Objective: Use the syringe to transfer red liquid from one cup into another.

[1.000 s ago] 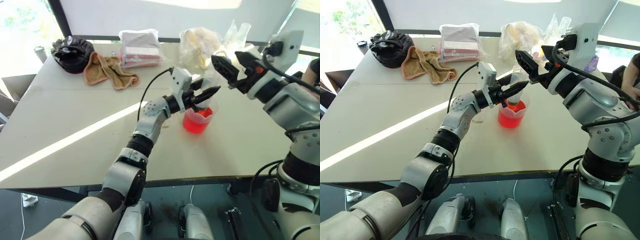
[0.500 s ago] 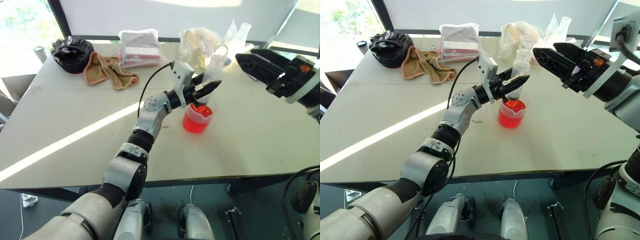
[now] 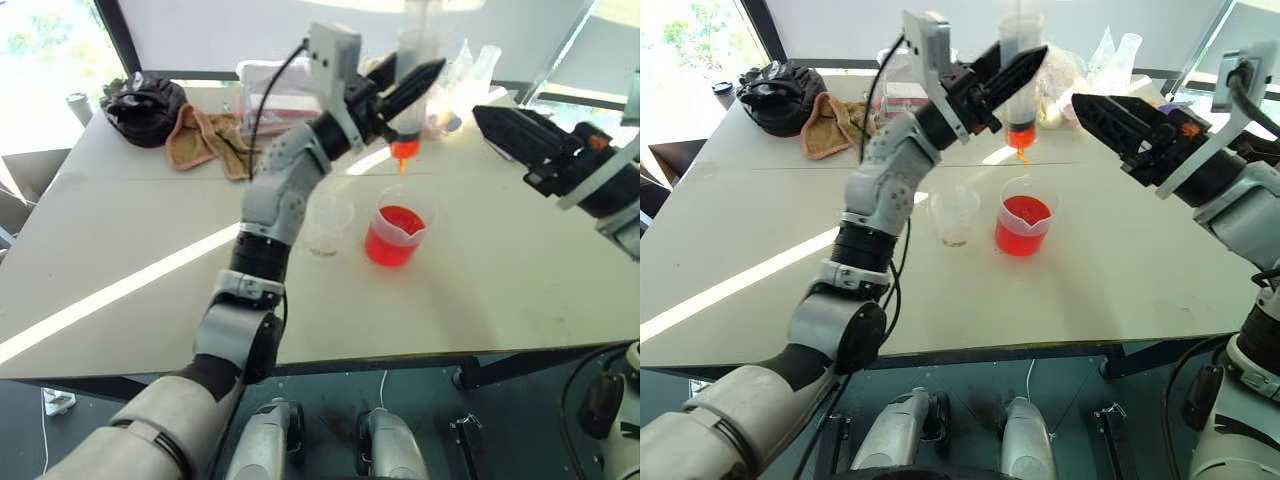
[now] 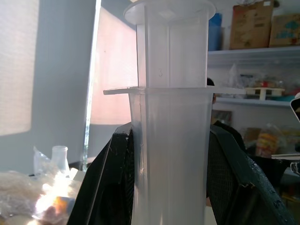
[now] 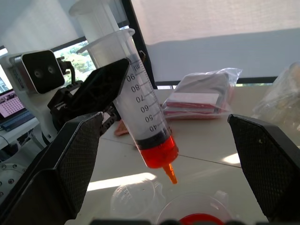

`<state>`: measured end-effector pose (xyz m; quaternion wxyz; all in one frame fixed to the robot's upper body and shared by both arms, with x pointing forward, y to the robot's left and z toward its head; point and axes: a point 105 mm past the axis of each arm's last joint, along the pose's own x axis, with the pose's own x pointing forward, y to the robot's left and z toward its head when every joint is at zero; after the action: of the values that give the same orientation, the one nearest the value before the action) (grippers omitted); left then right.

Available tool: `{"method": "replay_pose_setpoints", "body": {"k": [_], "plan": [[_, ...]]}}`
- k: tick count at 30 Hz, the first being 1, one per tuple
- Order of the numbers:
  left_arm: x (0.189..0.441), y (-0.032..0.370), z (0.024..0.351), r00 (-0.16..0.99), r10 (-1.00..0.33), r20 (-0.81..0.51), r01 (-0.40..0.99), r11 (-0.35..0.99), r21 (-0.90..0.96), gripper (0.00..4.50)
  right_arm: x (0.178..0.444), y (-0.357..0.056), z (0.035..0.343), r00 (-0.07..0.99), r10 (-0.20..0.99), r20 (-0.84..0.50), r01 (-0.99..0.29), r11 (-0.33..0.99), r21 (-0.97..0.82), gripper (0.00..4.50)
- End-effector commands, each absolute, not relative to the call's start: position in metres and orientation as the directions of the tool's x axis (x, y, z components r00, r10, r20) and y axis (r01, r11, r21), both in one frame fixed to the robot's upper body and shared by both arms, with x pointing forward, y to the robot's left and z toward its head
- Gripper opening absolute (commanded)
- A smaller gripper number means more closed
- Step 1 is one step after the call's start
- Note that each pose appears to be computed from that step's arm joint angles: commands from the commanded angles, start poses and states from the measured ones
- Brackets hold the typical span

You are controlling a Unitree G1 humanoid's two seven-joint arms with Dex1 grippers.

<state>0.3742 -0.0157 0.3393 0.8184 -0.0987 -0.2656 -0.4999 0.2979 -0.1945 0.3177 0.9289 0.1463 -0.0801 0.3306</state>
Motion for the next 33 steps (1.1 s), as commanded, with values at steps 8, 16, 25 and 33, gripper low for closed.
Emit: {"method": "replay_pose_setpoints", "body": {"k": [8, 16, 25, 33], "plan": [[0.37, 0.023, 0.32, 0.44, -0.747, 0.498, 0.817, 0.563, 0.122, 1.45, 0.292, -0.167, 0.334, 0.693, 0.651, 0.309, -0.715, 0.673, 0.189, 4.43], [0.368, 0.021, 0.293, 0.479, -0.759, 0.441, 0.806, 0.579, 0.121, 1.45, 0.294, -0.138, 0.337, 0.653, 0.692, 0.308, -0.754, 0.634, 0.173, 4.43], [0.374, 0.025, 0.268, 0.517, -0.762, 0.39, 0.769, 0.613, 0.181, 1.45, 0.293, -0.114, 0.341, 0.621, 0.733, 0.278, -0.781, 0.609, 0.14, 4.43], [0.375, 0.025, 0.259, 0.525, -0.761, 0.382, 0.764, 0.619, 0.181, 1.45, 0.313, -0.102, 0.341, 0.664, 0.722, 0.195, -0.743, 0.667, 0.062, 4.43]]}}
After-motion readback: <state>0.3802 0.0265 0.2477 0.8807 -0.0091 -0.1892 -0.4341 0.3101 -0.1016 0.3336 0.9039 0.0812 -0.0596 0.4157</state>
